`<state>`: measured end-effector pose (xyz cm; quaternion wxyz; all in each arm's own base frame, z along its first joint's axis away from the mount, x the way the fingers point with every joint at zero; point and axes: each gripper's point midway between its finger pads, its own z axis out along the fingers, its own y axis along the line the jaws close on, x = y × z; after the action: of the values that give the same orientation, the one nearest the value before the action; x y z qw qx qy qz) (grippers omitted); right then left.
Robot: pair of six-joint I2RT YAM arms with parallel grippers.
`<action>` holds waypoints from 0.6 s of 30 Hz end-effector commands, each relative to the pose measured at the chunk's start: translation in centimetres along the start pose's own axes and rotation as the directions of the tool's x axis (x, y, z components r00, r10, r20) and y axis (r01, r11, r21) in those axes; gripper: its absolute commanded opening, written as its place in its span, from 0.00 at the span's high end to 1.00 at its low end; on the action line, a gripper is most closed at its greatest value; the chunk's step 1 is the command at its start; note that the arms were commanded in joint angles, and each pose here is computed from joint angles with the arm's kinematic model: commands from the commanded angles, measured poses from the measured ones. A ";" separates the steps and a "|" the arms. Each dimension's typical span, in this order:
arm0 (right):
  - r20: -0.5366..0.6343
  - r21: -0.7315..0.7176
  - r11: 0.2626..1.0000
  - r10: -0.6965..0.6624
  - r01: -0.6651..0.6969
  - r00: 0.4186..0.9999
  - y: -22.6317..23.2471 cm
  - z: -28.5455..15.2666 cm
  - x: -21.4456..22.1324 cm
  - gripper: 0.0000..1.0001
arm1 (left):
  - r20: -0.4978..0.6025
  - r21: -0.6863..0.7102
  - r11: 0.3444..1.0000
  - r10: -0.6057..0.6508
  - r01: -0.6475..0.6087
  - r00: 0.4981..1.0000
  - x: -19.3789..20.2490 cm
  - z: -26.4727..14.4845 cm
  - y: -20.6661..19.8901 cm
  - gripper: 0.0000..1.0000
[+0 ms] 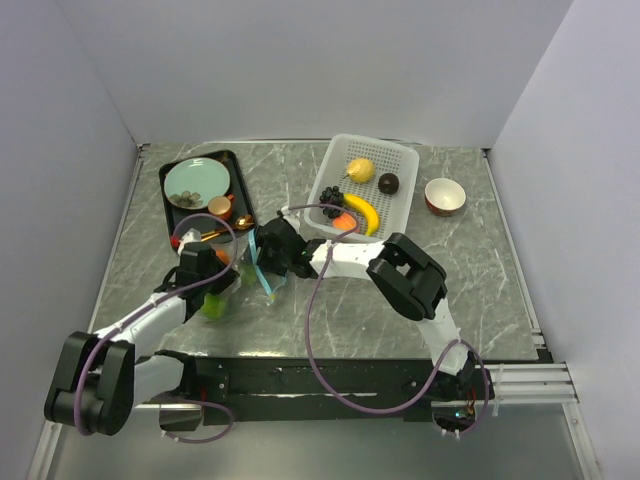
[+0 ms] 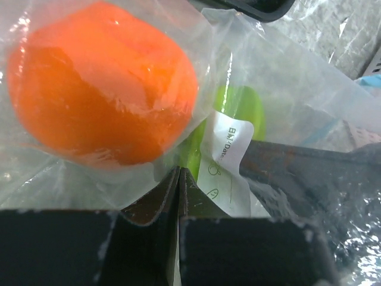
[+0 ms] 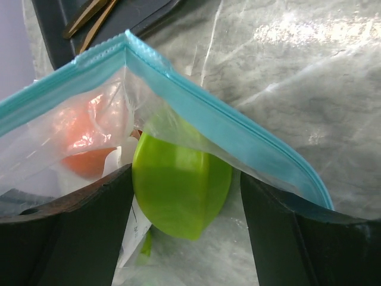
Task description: Open the zip-top bag and remove the fake food
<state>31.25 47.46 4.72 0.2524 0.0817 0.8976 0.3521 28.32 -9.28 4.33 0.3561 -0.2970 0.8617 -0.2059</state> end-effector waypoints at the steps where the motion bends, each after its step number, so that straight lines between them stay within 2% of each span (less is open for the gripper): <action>1: 0.057 0.005 0.999 -0.039 0.039 0.998 0.1 -0.6 -1.2 0.26 | 0.009 0.071 0.997 -0.004 0.004 1.000 -0.2 -0.3 -1.4 0.93; 4: 0.066 0.009 0.999 -0.050 0.050 0.997 -0.2 -1.2 -1.2 0.33 | 0.007 0.064 0.998 -0.007 0.007 1.000 -0.1 -0.3 -1.2 0.93; 9: 0.073 0.012 0.997 -0.073 0.073 0.995 -0.4 -1.7 -1.5 0.55 | 0.004 0.052 0.998 -0.035 0.035 0.999 0.1 -1.0 -0.9 0.96; 11: 0.078 0.008 0.997 -0.082 0.081 0.994 -0.3 -2.1 -1.6 0.62 | 0.068 0.019 0.998 -0.053 0.051 0.996 -1.1 -1.2 -0.4 0.98; 13: 0.087 0.002 0.996 -0.091 0.091 0.992 0.0 -2.7 -1.8 0.65 | 0.072 -0.044 0.997 -0.057 0.061 0.996 -0.9 -1.5 1.0 0.99; 18: 0.110 -0.005 0.993 -0.114 0.115 0.987 0.0 -4.5 -2.4 0.68 | 0.110 -0.082 0.992 -0.085 0.095 0.990 -1.3 -1.9 1.9 0.99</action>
<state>30.94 45.39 5.38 0.2881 0.0551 0.8946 0.3371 27.54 -8.05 5.66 0.3767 -0.3333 0.8416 -0.1968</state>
